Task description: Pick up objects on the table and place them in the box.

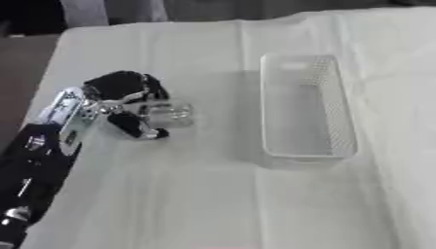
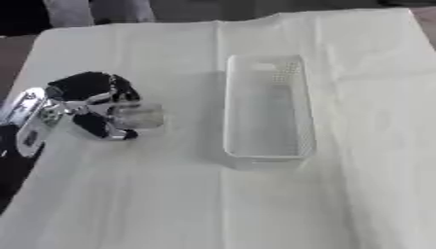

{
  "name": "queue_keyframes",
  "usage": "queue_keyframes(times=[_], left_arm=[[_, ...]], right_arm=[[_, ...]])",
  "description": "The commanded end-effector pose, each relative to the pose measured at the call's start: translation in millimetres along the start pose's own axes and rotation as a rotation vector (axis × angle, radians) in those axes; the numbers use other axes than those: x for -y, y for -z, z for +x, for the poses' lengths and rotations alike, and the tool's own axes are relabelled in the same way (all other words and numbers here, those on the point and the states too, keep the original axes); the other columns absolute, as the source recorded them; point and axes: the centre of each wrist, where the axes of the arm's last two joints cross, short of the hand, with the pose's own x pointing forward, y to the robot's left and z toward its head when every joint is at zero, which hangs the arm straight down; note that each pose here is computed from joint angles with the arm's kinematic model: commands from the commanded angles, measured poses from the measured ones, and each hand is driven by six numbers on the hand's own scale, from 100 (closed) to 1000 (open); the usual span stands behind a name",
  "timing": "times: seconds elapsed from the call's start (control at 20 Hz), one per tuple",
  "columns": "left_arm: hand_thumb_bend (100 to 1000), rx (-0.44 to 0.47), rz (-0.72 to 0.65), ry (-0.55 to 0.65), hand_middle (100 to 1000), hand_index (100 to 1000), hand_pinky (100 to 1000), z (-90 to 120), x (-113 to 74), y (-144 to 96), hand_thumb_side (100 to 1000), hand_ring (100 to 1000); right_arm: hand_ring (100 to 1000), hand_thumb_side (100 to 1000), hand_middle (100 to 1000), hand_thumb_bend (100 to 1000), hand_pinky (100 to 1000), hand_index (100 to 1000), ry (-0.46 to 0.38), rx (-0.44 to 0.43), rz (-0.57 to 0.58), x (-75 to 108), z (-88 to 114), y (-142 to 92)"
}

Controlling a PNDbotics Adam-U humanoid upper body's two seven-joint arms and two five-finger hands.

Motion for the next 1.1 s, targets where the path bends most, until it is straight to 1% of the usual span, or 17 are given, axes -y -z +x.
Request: queue_keyframes(times=[0.05, 0.3, 0.35, 0.4, 0.45, 0.5, 0.55, 0.6, 0.65, 0.7, 0.75, 0.8, 0.85, 0.95, 1.0, 1.05, 1.1], left_arm=[[427, 0.013, -0.02, 0.026, 646, 789, 330, -0.8, -2.2, 1.9, 695, 532], [405, 0.056, -0.004, 0.04, 640, 778, 328, 5.4, -9.0, 9.6, 685, 528], [428, 0.065, 0.0, 0.041, 630, 766, 322, 6.9, -10.3, 11.3, 646, 523], [521, 0.075, 0.003, 0.042, 609, 739, 300, 8.5, -11.4, 13.1, 560, 511], [572, 0.082, 0.006, 0.042, 571, 708, 271, 9.6, -12.2, 14.4, 492, 490], [611, 0.089, 0.012, 0.043, 504, 671, 205, 11.2, -13.8, 16.3, 428, 428], [613, 0.093, 0.017, 0.046, 486, 661, 177, 12.6, -15.1, 17.9, 415, 399], [581, 0.094, 0.023, 0.052, 451, 633, 112, 14.3, -16.5, 19.7, 382, 338], [581, 0.09, 0.025, 0.059, 451, 633, 112, 15.8, -17.3, 21.3, 382, 338], [495, 0.094, 0.026, 0.065, 439, 615, 106, 18.5, -17.2, 23.5, 364, 330], [497, 0.098, 0.026, 0.07, 439, 616, 105, 20.6, -16.7, 25.3, 365, 330], [533, 0.108, 0.023, 0.075, 441, 608, 112, 23.0, -15.7, 27.4, 390, 335], [513, 0.116, 0.018, 0.079, 440, 609, 112, 25.0, -14.8, 29.1, 382, 334], [543, 0.13, 0.011, 0.088, 446, 603, 113, 27.7, -13.8, 31.1, 376, 336], [470, 0.135, 0.008, 0.093, 462, 602, 116, 28.5, -13.6, 31.5, 294, 338], [470, 0.136, 0.008, 0.099, 462, 602, 116, 29.1, -13.7, 31.4, 294, 338], [201, 0.136, 0.011, 0.103, 479, 611, 122, 29.4, -14.0, 31.2, 246, 343]], right_arm=[[883, 879, 936, 100, 816, 914, -0.227, 0.263, 0.352, -0.5, 1.3, 3.3], [881, 878, 933, 100, 816, 913, -0.226, 0.261, 0.352, -0.9, 0.7, 2.8], [881, 878, 933, 100, 816, 913, -0.226, 0.26, 0.352, -0.9, 0.6, 2.5], [881, 878, 932, 100, 816, 912, -0.226, 0.259, 0.352, -0.9, 0.5, 2.2], [881, 878, 932, 100, 816, 912, -0.226, 0.258, 0.352, -1.0, 0.4, 2.0], [881, 878, 932, 100, 815, 912, -0.225, 0.257, 0.352, -1.0, 0.2, 1.8], [881, 878, 932, 100, 815, 912, -0.225, 0.257, 0.352, -1.1, 0.1, 1.6], [880, 878, 932, 100, 815, 912, -0.225, 0.257, 0.351, -1.2, -0.1, 1.5], [880, 878, 932, 100, 815, 912, -0.225, 0.257, 0.351, -1.3, -0.2, 1.5], [879, 878, 931, 100, 814, 911, -0.224, 0.257, 0.35, -1.4, -0.3, 1.6], [880, 878, 931, 100, 814, 911, -0.224, 0.258, 0.35, -1.5, -0.4, 1.6], [879, 878, 931, 100, 813, 911, -0.224, 0.258, 0.35, -1.6, -0.5, 1.8], [879, 878, 931, 100, 813, 911, -0.224, 0.259, 0.35, -1.7, -0.5, 2.0], [878, 878, 930, 100, 813, 911, -0.224, 0.259, 0.349, -1.7, -0.5, 2.1], [877, 877, 929, 100, 812, 910, -0.225, 0.259, 0.349, -1.7, -0.4, 2.0], [877, 877, 929, 100, 812, 910, -0.226, 0.258, 0.35, -1.6, -0.3, 1.9], [876, 878, 928, 100, 810, 909, -0.226, 0.257, 0.35, -1.6, -0.3, 1.7]])
